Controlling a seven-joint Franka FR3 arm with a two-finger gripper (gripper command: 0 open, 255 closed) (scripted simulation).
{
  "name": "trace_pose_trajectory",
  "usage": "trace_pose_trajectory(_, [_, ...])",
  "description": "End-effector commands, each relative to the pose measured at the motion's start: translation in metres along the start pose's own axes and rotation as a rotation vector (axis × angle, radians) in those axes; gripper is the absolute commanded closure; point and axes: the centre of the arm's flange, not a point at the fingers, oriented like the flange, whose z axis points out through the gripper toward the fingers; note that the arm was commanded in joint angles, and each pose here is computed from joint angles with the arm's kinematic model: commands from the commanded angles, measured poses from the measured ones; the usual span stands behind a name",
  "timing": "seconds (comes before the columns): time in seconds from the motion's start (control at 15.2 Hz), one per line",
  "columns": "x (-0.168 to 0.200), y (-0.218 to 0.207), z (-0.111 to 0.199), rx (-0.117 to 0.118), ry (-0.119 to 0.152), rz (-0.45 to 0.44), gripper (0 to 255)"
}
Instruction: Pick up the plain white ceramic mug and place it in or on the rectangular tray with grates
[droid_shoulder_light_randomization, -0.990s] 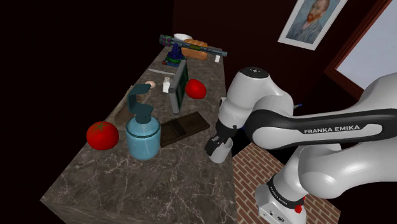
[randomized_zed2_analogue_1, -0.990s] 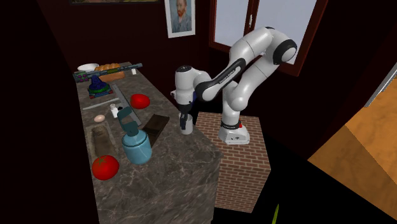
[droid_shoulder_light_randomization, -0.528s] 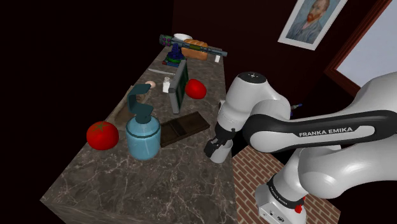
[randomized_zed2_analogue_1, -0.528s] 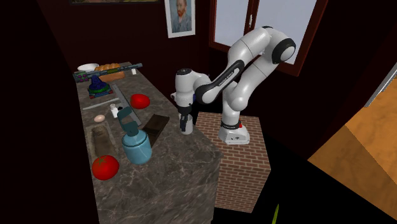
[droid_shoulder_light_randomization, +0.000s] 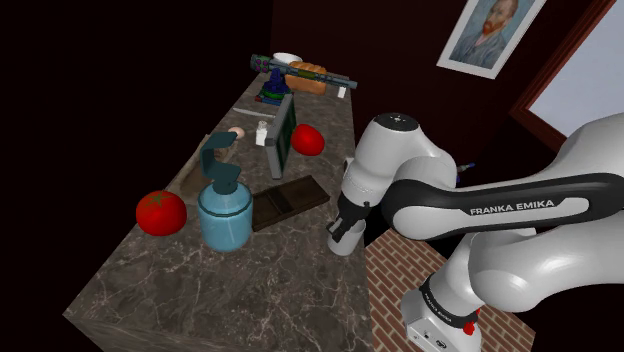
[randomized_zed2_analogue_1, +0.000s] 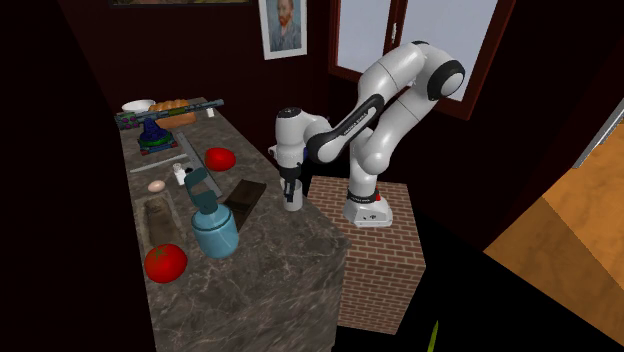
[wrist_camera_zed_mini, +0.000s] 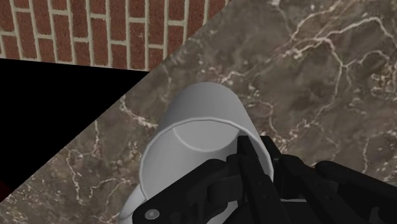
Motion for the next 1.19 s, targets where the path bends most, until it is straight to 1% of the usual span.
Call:
trace_pose_trajectory(0.0, [0.000,0.000,0.000,0.000,0.000,0.000,255])
trace_pose_trajectory(0.2, [0.000,0.000,0.000,0.000,0.000,0.000,255])
trace_pose_trajectory(1.12, [0.004,0.002,-0.074,0.000,0.000,0.000,255])
